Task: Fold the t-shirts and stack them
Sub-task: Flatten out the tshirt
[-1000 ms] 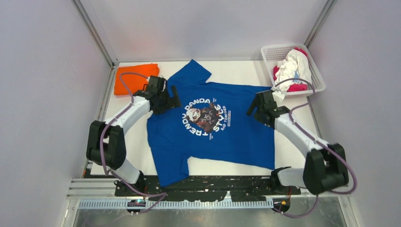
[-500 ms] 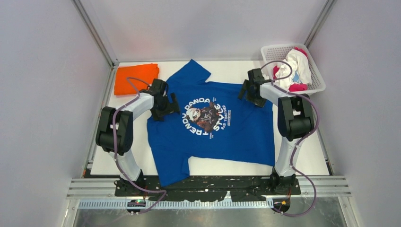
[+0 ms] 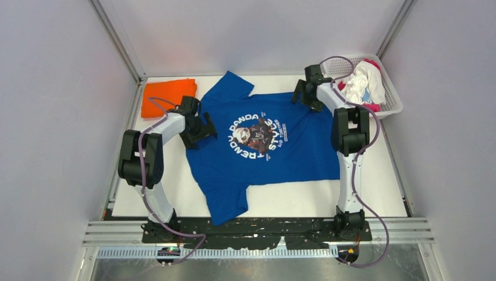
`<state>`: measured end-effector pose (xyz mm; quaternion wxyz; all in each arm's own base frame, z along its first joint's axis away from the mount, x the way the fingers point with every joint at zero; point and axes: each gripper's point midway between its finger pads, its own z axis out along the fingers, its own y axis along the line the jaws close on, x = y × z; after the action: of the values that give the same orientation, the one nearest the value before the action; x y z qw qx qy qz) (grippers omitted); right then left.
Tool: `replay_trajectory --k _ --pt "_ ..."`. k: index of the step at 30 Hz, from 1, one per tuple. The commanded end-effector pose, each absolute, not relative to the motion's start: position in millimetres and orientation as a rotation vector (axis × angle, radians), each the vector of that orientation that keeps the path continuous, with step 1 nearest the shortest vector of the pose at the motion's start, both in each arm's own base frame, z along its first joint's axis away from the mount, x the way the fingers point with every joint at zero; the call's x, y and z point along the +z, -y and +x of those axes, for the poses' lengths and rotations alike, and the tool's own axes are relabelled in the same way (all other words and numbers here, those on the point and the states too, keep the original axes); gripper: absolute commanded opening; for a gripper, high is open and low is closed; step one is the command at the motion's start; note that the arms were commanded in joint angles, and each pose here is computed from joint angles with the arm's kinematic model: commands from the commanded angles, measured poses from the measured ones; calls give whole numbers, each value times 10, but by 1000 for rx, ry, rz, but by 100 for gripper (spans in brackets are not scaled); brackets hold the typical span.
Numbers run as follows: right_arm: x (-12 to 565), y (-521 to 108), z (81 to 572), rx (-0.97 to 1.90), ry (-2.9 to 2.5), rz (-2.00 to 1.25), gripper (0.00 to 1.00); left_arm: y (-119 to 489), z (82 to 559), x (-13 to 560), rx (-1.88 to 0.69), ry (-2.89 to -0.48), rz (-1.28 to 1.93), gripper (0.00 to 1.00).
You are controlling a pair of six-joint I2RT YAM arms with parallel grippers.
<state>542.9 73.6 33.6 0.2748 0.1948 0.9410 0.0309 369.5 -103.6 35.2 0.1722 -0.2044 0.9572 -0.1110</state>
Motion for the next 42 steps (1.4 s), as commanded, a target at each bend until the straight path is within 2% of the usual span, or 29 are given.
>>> replay_trajectory --k 1,7,9,10,11,12,16,18,19,20,21,22,23,24,27,31,33,36,39,42 --pt "351 -707 5616 84 -2532 498 96 1096 3994 436 -352 -2668 -600 100" --pt "690 -622 5642 81 -2480 480 96 1051 4068 569 -313 -2653 -591 100" --pt "951 -608 5574 90 -2444 449 96 1049 4035 719 -330 -2615 -574 100" --pt "1269 -609 5569 113 -2377 435 95 1049 3991 785 -339 -2600 -565 100" --pt "1231 -602 5482 113 -2381 426 95 1053 3941 924 -355 -2568 -548 100" --pt "1558 -595 5413 134 -2319 417 95 1059 3872 1007 -362 -2549 -536 100" --pt "1716 -526 4777 145 -2291 419 95 1156 3454 1185 -376 -2507 -469 100" --pt "1736 -494 4436 158 -2271 434 95 1205 3131 1139 -333 -2525 -414 100" --pt "1950 -482 4311 181 -2209 428 96 1222 2968 1103 -306 -2540 -388 100" --pt "1686 -479 4085 182 -2265 442 95 1251 2793 1067 -288 -2557 -362 100" --pt "1858 -504 3956 226 -2209 431 95 1302 2601 1006 -281 -2582 -339 100" --pt "1617 -607 3743 296 -2263 431 95 1350 2449 979 -303 -2592 -329 100" --pt "1783 -703 3661 375 -2195 399 95 1440 2291 980 -373 -2596 -304 100" --pt "1591 -932 3442 489 -2248 344 95 1520 2155 961 -430 -2604 -273 100" --pt "1647 -1465 3059 694 -2225 151 95 1726 1702 913 -571 -2628 -141 100" --pt "1734 -2368 2431 1024 -2226 -89 95 2147 1176 911 -910 -2587 98 100" --pt "1819 -2763 2211 1168 -2177 -200 95 2090 1063 802 -910 -2601 116 100" --pt "1777 -3222 1866 1218 -2227 -355 96 2036 1036 681 -927 -2565 108 100" --pt "1521 -3528 1787 1229 -2320 -368 95 2209 942 696 -1119 -2507 151 100" --pt "1449 -3876 1643 1269 -2355 -428 95 2184 905 587 -1111 -2535 140 100"
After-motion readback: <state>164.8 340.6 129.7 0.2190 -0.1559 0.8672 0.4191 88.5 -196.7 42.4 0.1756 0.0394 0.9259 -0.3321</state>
